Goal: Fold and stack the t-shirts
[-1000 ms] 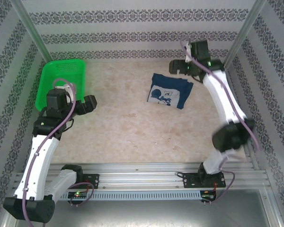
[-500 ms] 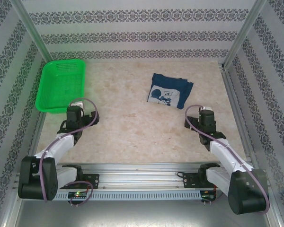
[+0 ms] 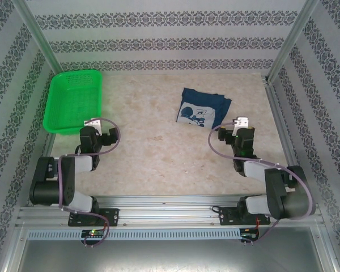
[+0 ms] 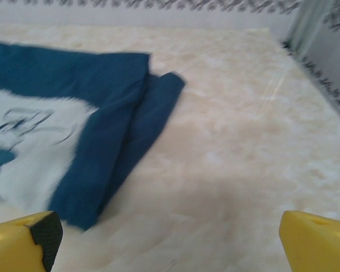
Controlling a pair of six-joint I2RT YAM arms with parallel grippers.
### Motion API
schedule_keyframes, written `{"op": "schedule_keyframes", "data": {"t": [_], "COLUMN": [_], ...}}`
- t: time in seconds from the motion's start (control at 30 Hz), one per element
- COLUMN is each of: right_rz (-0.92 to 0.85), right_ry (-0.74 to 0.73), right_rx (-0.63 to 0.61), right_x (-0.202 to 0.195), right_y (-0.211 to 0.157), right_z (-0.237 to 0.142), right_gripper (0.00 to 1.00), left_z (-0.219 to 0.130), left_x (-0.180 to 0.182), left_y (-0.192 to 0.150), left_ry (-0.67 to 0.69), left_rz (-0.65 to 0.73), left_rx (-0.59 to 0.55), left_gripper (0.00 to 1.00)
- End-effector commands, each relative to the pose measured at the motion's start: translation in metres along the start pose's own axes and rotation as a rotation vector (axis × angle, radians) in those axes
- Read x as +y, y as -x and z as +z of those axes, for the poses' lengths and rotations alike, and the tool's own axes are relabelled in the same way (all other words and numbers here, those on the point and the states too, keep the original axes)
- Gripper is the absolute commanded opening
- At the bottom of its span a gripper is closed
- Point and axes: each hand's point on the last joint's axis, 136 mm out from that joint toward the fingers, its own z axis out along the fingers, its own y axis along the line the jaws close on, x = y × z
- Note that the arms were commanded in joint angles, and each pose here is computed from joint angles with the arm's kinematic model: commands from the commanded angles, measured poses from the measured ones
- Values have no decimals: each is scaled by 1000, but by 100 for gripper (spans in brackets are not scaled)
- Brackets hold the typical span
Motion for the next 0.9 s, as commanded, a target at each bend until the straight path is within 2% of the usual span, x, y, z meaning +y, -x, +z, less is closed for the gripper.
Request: {"op": "schedule_keyframes", "data": {"t": [0.0, 0.07, 0.13, 0.2, 0.7, 0.73, 0.87], "right_rz": [51, 76, 76, 71, 50, 57, 56], "right_ry": [27, 25, 18, 4, -44, -43, -39], "right_rx": [-85, -89, -39, -57, -38, -63, -68], "right_x": [-5, -7, -9, -10, -12, -12, -12], "right_y": [8, 6, -1, 0, -3, 9, 9], "right_z": [12, 21, 18, 20, 18, 22, 21], "right_gripper": [98, 98, 98, 98, 98, 98, 98], "left_z": [4, 2, 3, 4, 4, 4, 4], "left_x": [-16, -9, -8, -8, -9, -9, -9], "left_y": [16, 13, 16, 14, 14, 14, 14], "left_ry": [-103, -66, -66, -62, -63, -63, -64], "left_rz": [89, 69, 67, 69, 74, 74, 75], "left_rx": [-150, -113, -146, -117, -123, -123, -122], "left_gripper": [100, 100, 100, 100, 100, 100, 100]}}
